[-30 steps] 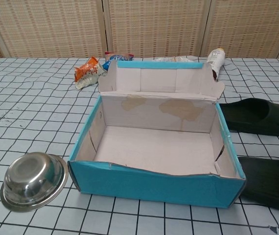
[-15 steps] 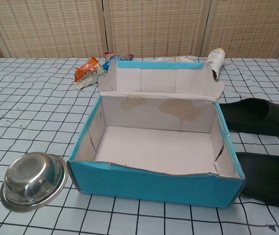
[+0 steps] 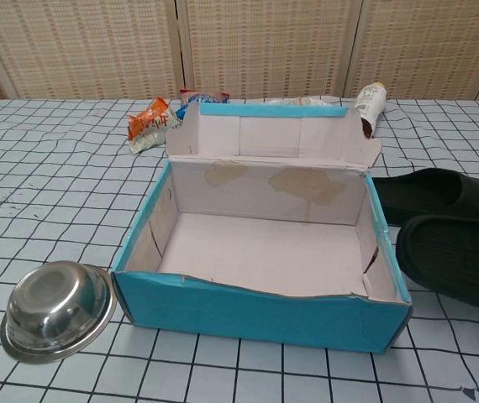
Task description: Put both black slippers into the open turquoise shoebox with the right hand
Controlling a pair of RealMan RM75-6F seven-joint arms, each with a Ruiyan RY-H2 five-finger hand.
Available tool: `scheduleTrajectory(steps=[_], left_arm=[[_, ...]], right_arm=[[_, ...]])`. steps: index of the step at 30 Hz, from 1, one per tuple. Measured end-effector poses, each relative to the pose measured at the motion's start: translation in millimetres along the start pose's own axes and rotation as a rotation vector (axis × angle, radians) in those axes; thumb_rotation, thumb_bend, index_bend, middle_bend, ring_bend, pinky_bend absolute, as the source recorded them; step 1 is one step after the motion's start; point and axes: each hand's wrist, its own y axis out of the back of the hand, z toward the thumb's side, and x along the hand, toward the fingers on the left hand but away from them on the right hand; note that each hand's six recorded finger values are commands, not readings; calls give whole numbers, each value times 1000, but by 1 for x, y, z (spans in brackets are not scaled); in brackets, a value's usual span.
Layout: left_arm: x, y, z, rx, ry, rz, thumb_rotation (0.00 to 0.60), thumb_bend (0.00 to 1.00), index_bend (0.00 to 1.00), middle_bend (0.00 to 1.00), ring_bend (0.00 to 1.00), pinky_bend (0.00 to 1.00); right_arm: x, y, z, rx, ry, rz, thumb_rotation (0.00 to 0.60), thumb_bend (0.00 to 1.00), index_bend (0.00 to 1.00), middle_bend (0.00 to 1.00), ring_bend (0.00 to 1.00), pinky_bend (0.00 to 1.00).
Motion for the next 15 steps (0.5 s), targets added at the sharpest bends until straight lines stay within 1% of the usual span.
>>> scheduleTrajectory(steps=[4, 6, 8, 12, 15], left_arm=[[-1, 3, 0, -12, 2, 7, 600, 427, 307, 148, 203, 421], [-1, 4, 0, -13, 2, 12, 600, 427, 307, 147, 203, 421], [-1, 4, -1, -15, 4, 14, 600, 427, 308, 147, 203, 422], [-1, 4, -1, -8, 5, 9, 600, 427, 308, 147, 203, 421], [-1, 3, -1, -4, 7, 5, 600, 427, 308, 147, 203, 421]], right_arm=[[17, 35, -4, 31, -49, -84, 600, 0, 680, 631, 517, 369], [23, 51, -3, 43, -56, -124, 600, 0, 680, 631, 517, 409], [28, 66, 3, 46, -46, -160, 600, 0, 680, 631, 517, 462], [28, 85, 27, 26, 19, -190, 600, 0, 680, 631, 517, 474], [17, 96, 53, 14, 95, -214, 600, 0, 680, 631, 517, 475]])
